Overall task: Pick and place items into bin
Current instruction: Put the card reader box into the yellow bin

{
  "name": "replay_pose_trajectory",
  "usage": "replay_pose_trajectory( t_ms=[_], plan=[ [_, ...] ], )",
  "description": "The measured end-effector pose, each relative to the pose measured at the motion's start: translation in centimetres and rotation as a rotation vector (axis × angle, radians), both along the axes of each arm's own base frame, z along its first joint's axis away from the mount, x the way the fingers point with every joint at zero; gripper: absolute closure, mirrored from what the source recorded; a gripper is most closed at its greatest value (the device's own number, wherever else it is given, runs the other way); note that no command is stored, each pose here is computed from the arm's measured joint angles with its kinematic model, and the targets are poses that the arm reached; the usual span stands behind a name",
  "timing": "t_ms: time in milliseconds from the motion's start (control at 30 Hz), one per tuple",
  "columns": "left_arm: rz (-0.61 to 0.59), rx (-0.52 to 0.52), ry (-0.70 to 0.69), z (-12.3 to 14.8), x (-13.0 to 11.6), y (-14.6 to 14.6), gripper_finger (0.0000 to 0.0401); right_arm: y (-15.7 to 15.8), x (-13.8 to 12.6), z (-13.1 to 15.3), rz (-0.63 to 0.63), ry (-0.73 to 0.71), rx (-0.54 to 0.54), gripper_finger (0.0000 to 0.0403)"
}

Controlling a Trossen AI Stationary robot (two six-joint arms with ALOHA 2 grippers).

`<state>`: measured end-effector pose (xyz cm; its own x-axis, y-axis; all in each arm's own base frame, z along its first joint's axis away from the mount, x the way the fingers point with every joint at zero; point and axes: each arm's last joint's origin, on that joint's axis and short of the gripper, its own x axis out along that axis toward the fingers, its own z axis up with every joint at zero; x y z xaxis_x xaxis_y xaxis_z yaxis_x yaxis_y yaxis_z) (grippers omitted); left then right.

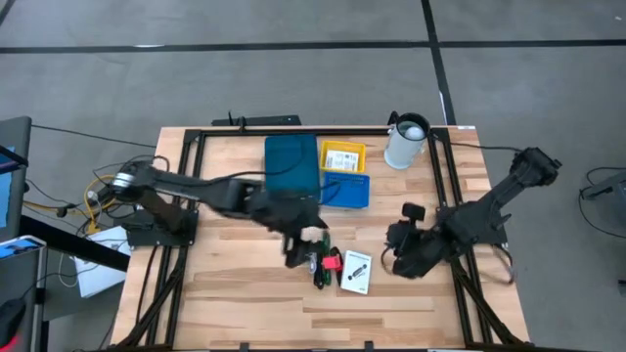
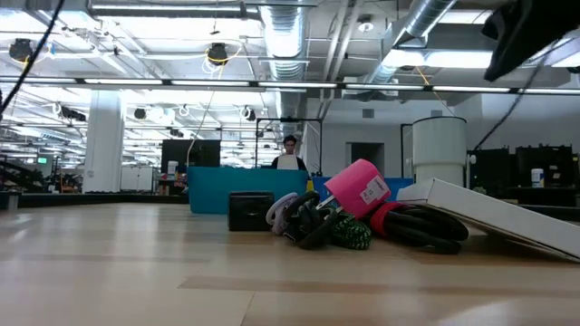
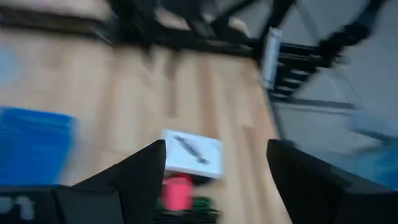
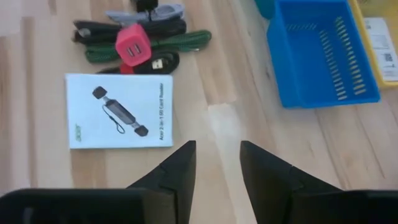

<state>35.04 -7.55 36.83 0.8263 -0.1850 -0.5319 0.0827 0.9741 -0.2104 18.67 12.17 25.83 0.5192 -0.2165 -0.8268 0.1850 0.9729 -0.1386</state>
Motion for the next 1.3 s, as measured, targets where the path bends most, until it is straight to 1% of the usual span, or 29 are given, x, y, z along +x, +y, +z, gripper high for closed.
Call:
replay_pose_trajectory(
  t_ms=[100, 200, 267, 400, 467, 567, 700, 833, 933, 1033, 1133, 1300],
  plan=[
    [0.093, 0.13, -0.087, 1.9, -2.7, -1.5, 0.0133, 1.4, 1.2, -2.0, -0.03, 0.02, -0.042, 0.0287],
    [0.152, 0.186, -0.135, 2.9, -5.0, -2.4, 0.0133, 2.4, 2.3, -4.5, -0.082, 0.073, -0.077, 0.0293],
    [0.175, 0.201, -0.148, 3.1, -6.3, -2.4, 0.0133, 2.9, 3.0, -6.2, -0.118, 0.1, -0.088, 0.0297],
    [0.245, 0.216, -0.127, 3.3, -8.9, -1.9, 0.0133, 4.1, 4.4, -9.1, -0.177, 0.135, -0.078, 0.0306],
    [0.282, 0.217, -0.122, 3.3, -10.2, -1.6, 0.0133, 4.8, 5.3, -9.7, -0.215, 0.129, -0.065, 0.0307],
    [0.32, 0.191, -0.129, 3.4, -11.9, -1.0, 0.0133, 6.1, 6.9, -9.5, -0.249, 0.105, -0.034, 0.03],
    [0.332, 0.177, -0.141, 3.3, -13.7, -0.3, 0.0133, 7.9, 9.1, -8.2, -0.249, 0.057, 0.018, 0.0269],
    [0.332, 0.181, -0.134, 3.6, -14.9, 0.3, 0.0133, 9.6, 10.7, -7.5, -0.234, 0.036, 0.06, 0.0213],
    [0.331, 0.191, -0.117, 3.6, -15.4, 0.5, 0.0133, 10.7, 11.4, -7.8, -0.237, 0.059, 0.102, 0.0163],
    [0.33, 0.192, -0.094, 3.5, -15.7, 0.6, 0.0133, 11.8, 11.9, -8.4, -0.259, 0.085, 0.159, 0.0124],
    [0.33, 0.171, -0.082, 3.4, -15.8, 0.6, 0.0133, 12.7, 12.0, -9.2, -0.287, 0.121, 0.166, 0.0106],
    [0.303, 0.13, -0.069, 3.3, -15.8, 0.5, 0.0133, 13.6, 11.7, -9.9, -0.325, 0.176, 0.108, 0.0107]
  ],
)
